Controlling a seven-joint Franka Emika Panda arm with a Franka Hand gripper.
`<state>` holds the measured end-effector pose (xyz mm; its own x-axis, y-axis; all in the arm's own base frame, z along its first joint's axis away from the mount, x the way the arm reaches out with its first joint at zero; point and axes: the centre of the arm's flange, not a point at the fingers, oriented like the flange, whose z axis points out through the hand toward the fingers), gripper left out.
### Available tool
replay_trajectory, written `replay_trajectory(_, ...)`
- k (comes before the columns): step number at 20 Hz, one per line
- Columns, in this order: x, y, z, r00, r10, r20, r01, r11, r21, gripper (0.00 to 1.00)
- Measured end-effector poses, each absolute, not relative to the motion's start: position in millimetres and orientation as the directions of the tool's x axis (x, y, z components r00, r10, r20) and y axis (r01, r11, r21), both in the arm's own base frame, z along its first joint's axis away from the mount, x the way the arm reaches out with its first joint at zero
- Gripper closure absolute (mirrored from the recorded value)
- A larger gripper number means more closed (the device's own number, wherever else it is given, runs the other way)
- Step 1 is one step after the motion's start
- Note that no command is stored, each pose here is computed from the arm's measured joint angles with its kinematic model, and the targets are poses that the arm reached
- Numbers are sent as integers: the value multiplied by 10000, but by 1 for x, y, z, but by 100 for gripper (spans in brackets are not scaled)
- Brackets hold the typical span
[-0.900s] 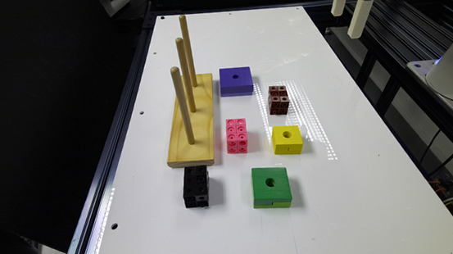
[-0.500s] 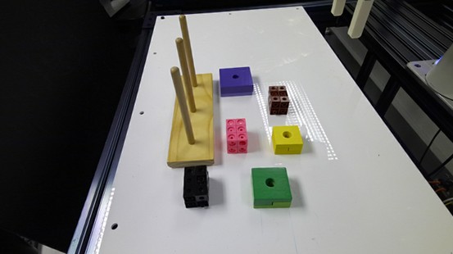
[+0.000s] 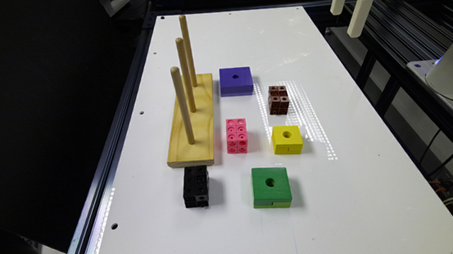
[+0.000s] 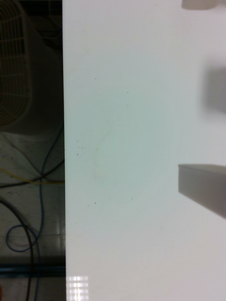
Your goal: Pick up pink block.
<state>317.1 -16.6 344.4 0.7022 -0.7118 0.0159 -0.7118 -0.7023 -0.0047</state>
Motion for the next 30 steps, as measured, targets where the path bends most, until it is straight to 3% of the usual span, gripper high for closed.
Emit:
replay_trajectory(9, 320, -12, 346, 7082, -7053, 307, -7052, -7088, -172, 0)
replay_trajectory(14, 323, -7, 347, 7120, -7010, 401, -7003, -7131, -327, 0)
replay_trajectory(20, 342, 4, 349, 7149, -6975, 484, -6962, -7165, -433, 0)
replay_trajectory(30, 394, 19, 344, 7176, -6957, 318, -6951, -7183, -275, 0)
